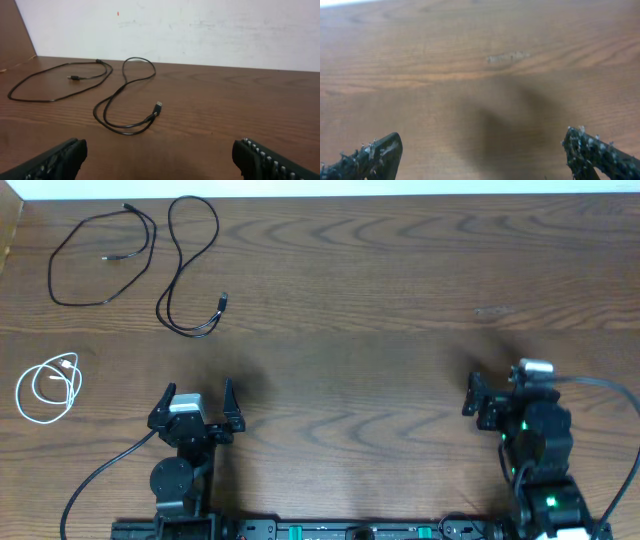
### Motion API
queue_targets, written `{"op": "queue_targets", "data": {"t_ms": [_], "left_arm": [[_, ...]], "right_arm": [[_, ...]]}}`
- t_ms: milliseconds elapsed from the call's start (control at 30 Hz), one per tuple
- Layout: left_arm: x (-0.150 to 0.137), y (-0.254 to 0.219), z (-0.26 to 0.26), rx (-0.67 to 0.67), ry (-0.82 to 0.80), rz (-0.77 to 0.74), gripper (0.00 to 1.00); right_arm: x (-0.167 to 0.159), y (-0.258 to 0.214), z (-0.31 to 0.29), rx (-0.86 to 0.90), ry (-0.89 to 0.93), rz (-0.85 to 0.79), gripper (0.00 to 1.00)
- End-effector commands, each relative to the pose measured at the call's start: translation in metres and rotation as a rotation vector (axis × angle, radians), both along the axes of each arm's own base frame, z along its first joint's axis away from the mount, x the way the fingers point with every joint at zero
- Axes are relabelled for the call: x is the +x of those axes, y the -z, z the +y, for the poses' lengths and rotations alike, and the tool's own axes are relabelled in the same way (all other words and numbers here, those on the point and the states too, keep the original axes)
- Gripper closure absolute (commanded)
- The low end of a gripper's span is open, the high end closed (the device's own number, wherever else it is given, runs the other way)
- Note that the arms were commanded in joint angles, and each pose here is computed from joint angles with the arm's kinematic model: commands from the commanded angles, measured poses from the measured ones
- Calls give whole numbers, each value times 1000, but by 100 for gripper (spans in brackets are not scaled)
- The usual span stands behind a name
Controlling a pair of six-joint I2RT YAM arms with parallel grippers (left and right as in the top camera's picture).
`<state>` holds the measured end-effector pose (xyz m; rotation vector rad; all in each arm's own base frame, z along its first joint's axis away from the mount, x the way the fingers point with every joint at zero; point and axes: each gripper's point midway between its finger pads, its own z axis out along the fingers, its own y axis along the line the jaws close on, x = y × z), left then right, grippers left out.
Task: Untangle cables
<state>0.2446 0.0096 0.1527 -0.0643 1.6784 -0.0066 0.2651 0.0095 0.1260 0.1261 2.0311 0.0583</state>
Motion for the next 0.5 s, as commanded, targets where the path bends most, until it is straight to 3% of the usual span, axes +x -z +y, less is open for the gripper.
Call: {"op": "queue_targets", "data": {"t_ms": [0, 133, 467], "left_arm": [[-1, 15, 1, 4, -1, 43, 2], [-1, 15, 1, 4, -1, 43, 2], [-1, 15, 1, 4, -1, 43, 2]], "right_arm": [[-6, 11, 3, -11, -25, -58, 1], [-7, 14, 7, 12, -50, -184, 1], [-16, 1, 13, -64, -117, -251, 1]]}}
